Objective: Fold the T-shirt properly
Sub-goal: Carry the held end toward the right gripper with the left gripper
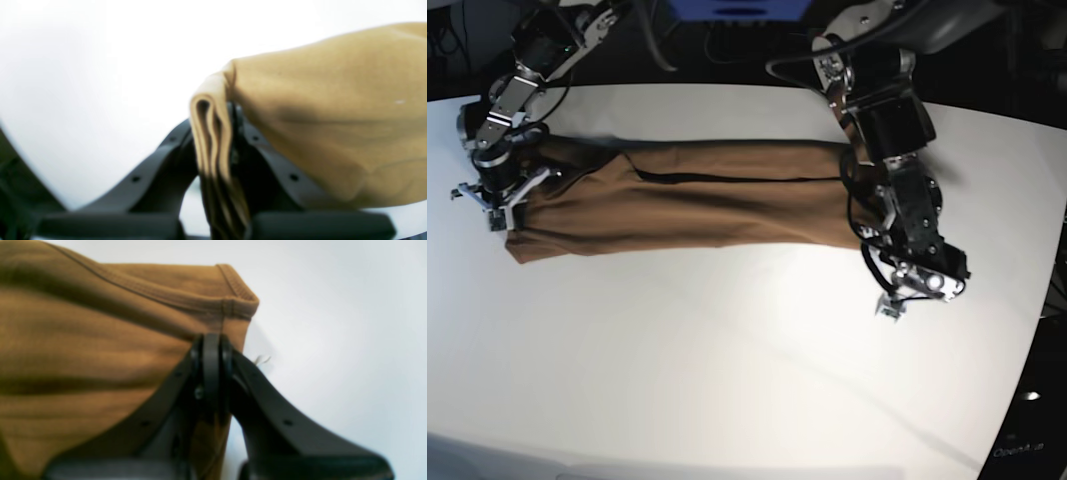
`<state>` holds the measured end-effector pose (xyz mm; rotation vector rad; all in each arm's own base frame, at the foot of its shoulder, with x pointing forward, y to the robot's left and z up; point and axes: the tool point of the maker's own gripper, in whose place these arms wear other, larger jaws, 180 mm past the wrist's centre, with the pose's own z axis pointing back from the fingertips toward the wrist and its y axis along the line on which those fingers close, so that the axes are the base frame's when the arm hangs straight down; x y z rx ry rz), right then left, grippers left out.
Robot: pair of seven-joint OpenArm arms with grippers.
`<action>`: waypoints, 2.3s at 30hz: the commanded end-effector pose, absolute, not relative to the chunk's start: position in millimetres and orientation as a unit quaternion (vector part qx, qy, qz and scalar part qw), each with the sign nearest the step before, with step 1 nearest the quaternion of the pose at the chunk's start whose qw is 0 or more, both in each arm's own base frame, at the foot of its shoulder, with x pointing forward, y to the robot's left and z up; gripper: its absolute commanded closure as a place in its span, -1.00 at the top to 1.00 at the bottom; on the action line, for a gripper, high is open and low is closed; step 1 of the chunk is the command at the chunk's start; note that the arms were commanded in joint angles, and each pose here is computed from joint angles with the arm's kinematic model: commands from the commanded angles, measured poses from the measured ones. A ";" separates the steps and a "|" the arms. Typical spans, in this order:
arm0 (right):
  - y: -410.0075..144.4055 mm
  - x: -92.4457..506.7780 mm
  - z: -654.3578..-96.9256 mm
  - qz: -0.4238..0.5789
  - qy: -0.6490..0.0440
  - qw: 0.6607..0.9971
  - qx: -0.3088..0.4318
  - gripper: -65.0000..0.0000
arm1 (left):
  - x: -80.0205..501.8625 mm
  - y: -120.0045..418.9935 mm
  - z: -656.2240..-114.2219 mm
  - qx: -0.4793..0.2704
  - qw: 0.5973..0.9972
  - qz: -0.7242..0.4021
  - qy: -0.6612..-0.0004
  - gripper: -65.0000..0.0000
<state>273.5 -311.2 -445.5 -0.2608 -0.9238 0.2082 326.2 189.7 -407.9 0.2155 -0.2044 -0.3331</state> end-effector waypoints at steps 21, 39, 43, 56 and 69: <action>-323.3 254.5 -462.4 0.115 -0.380 0.907 -0.142 -0.99 | 342.8 180.0 -332.0 0.115 0.955 -0.153 -0.227 -0.93; -318.7 249.2 -467.5 0.115 -0.374 0.910 -0.137 -0.99 | 333.9 117.3 -348.5 0.102 0.933 -0.271 -0.212 -0.93; -319.0 249.4 -467.0 0.115 -0.375 0.910 -0.138 -0.99 | 337.5 88.3 -344.8 0.060 0.923 -0.298 -0.235 -0.93; -318.9 243.9 -469.2 0.116 -0.372 0.911 -0.137 -0.99 | 322.3 31.8 -347.9 -0.034 0.928 -0.261 -0.264 -0.93; -318.4 244.4 -469.1 0.117 -0.372 0.910 -0.137 -0.99 | 336.7 6.3 -324.9 -0.282 0.914 0.031 -0.290 -0.93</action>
